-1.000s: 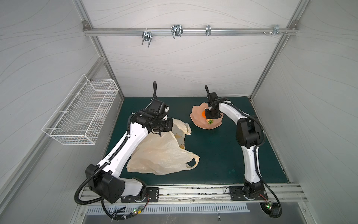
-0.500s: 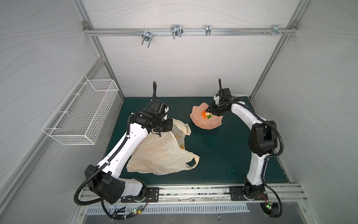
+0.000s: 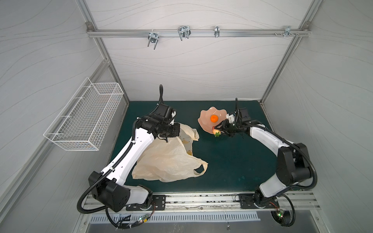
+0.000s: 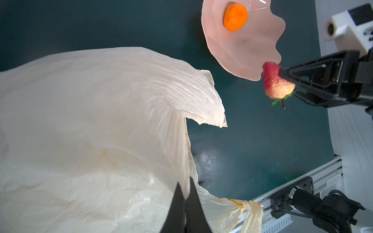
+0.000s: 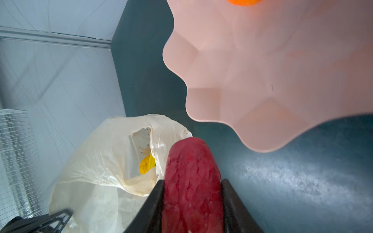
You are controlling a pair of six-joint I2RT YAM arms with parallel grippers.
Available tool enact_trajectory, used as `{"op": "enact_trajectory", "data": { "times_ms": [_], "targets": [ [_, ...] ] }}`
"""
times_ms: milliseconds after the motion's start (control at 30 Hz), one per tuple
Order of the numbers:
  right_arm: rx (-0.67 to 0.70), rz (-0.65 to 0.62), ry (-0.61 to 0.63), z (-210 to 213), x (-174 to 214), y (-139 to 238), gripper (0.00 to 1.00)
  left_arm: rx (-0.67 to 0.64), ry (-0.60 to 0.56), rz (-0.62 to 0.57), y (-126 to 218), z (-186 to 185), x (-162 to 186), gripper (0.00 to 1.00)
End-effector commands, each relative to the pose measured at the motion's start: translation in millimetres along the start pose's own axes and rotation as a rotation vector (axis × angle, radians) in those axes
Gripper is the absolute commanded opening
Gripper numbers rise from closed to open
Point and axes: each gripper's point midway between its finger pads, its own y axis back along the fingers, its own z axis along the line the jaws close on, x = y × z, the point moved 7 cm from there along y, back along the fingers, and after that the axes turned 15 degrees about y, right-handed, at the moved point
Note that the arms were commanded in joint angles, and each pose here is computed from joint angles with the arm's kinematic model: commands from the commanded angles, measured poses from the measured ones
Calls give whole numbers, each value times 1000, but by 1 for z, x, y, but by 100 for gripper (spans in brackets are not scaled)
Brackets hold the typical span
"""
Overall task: Place the fruits into the plastic bag
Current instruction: 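Lift the strawberry with the right gripper and carry it to the bag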
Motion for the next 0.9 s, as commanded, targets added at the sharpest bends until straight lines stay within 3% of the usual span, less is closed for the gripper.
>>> {"op": "enact_trajectory", "data": {
  "times_ms": [0, 200, 400, 867],
  "targets": [
    [-88, -16, -45, 11, 18, 5, 28, 26, -20, -36, 9, -8, -7, 0],
    [-104, 24, -107, 6, 61, -2, 27, 29, -18, -30, 7, -9, -8, 0],
    [-128, 64, -110, 14, 75, -19, 27, 35, -15, -28, 6, -10, -8, 0],
    [-279, 219, -107, 85, 99, -96, 27, 29, -10, -23, 7, -8, -6, 0]
  ]
}}
